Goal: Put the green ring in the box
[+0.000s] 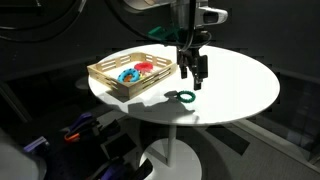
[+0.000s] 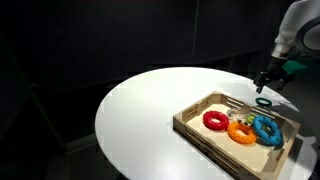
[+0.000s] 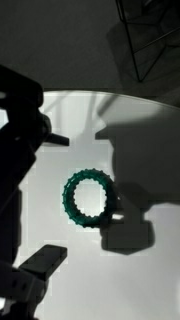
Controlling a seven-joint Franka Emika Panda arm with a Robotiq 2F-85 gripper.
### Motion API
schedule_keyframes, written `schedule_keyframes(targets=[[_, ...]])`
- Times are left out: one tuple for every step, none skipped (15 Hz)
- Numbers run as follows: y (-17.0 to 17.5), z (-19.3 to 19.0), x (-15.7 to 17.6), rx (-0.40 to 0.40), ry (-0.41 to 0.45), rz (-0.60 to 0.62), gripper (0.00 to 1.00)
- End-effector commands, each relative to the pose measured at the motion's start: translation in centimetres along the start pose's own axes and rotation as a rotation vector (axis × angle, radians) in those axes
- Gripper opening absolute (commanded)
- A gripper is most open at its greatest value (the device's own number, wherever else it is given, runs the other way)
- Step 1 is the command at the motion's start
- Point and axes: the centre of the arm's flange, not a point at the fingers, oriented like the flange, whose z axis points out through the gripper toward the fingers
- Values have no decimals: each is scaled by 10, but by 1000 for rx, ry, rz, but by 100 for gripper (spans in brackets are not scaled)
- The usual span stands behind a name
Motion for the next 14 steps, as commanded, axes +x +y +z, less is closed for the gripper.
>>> schedule_keyframes(targets=[[-9,14,14,3,1,13,100],[-10,18,15,0,-7,11,100],[-10,22,15,-3,-13,10,100],[-11,26,15,-6,-21,10,100],[-11,30,15,-6,-27,9,100],[-12,32,15,-6,-32,8,100],[-13,34,15,-6,-37,9,100],[-13,36,14,-6,-42,11,100],[-14,39,14,-5,-46,13,100],[-14,41,13,-5,-51,13,100],[-14,42,13,-4,-55,14,100],[-15,43,12,-3,-59,16,100],[-15,44,12,-2,-63,19,100],[-15,45,11,-2,-66,21,100]])
